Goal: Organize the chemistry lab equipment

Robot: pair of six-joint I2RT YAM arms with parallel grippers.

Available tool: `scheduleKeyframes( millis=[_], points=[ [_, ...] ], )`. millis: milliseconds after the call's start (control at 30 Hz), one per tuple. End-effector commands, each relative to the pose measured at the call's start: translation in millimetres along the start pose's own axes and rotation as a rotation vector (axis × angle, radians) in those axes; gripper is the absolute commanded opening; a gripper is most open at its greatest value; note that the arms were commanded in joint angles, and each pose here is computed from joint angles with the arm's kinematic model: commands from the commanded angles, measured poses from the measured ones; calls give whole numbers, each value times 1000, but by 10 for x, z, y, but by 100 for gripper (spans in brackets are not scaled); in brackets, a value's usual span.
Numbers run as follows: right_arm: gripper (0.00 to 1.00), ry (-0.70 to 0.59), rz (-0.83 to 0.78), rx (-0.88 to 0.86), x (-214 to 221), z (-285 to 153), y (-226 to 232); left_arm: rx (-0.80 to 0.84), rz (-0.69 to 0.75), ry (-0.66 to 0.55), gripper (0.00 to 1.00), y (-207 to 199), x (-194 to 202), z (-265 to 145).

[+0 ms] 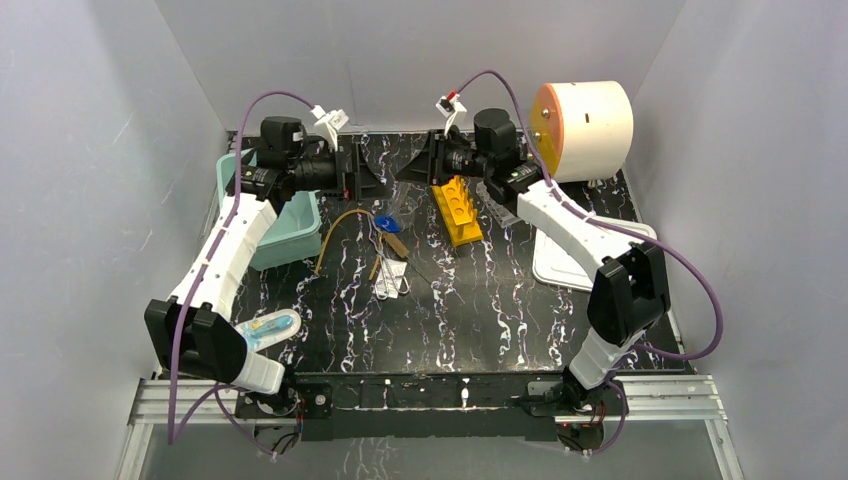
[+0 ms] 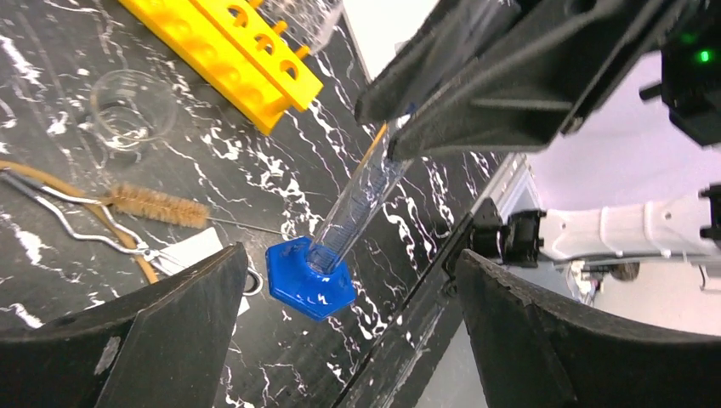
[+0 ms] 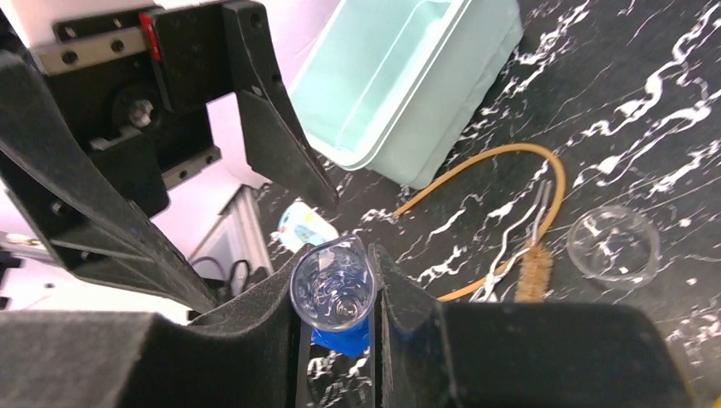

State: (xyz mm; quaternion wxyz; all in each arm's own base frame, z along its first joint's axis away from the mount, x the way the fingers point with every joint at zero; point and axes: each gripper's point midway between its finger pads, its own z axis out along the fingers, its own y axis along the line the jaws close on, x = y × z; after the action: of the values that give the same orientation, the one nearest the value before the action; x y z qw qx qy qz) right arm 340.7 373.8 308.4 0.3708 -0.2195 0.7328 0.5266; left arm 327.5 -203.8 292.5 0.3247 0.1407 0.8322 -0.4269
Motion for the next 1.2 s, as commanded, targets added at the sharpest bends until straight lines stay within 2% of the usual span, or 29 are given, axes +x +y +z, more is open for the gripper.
scheduleKeyframes(
  millis=[0,100,300,433,600,833,933,1167],
  points=[
    [32,-2,91,-111,-169,-206,310,166,79,40,89,-316,113,31],
    [33,31,142,-147,-134,-228,346,187,104,60,84,-408,182,86],
    [35,81,209,-193,-50,-212,387,143,97,63,66,-359,200,173],
    [34,85,231,-218,-38,-202,405,172,94,87,55,-386,269,216],
    [34,90,231,-253,-40,-209,465,183,86,99,46,-399,295,246],
    [34,66,228,-282,-78,-157,502,237,86,117,26,-515,265,282],
    [34,40,220,-282,-136,-136,510,246,82,128,26,-516,289,292],
    [33,16,231,-288,-178,-115,524,262,83,136,37,-543,318,296]
  ],
)
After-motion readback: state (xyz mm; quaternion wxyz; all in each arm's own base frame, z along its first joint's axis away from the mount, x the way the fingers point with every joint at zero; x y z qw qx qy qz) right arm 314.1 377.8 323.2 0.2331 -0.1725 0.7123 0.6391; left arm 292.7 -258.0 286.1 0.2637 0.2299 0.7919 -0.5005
